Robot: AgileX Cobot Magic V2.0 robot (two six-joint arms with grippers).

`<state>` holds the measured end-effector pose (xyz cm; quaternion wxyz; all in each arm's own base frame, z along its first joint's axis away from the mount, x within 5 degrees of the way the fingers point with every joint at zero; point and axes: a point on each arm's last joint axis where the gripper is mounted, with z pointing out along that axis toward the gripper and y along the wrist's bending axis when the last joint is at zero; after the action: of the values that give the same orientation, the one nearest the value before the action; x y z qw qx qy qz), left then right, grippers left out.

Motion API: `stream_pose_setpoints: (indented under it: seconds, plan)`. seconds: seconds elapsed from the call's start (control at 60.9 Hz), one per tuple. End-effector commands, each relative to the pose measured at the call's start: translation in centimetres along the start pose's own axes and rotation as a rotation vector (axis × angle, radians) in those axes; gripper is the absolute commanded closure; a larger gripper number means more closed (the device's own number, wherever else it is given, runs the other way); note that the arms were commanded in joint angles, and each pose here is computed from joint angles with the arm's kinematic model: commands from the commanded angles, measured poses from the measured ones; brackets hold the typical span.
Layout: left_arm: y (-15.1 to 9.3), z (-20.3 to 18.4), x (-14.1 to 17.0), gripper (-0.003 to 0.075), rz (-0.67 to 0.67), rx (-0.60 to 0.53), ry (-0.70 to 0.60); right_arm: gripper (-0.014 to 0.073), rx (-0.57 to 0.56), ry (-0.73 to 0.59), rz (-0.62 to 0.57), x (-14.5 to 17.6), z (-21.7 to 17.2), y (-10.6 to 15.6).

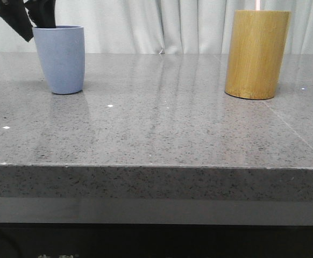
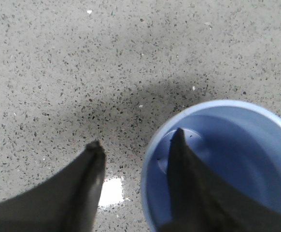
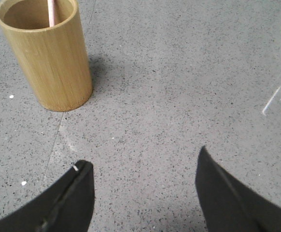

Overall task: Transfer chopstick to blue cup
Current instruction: 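Lower the left gripper onto the blue cup rim and grasp it, then lift the blue cup with the left gripper and carry it toward the bamboo holder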

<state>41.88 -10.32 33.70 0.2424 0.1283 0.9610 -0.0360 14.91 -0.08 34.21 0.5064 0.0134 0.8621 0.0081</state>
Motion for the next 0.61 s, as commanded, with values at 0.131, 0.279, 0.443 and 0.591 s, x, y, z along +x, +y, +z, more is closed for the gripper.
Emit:
stream_pose_setpoints:
  seconds: [0.131,0.279,0.443,0.591]
  plan:
    - [-0.5,-3.3,-0.6,0.0663,0.000,0.015,-0.092,0.0121,-0.003,-0.100,-0.007,-1.6,-0.6,0.1]
    - [-0.7,-3.6,-0.7,0.0739,-0.009,0.041,-0.101,0.0121,-0.003,-0.100,-0.007,-1.6,-0.6,0.1]
    - [-1.9,-4.9,-1.3,0.0739,-0.014,0.111,-0.130,0.0121,-0.003,-0.101,-0.007,-1.6,-0.6,0.1]
    - [-4.9,-6.1,-1.7,0.0739,0.051,0.150,-0.175,0.0121,-0.003,-0.100,-0.007,-1.6,-0.6,0.1]
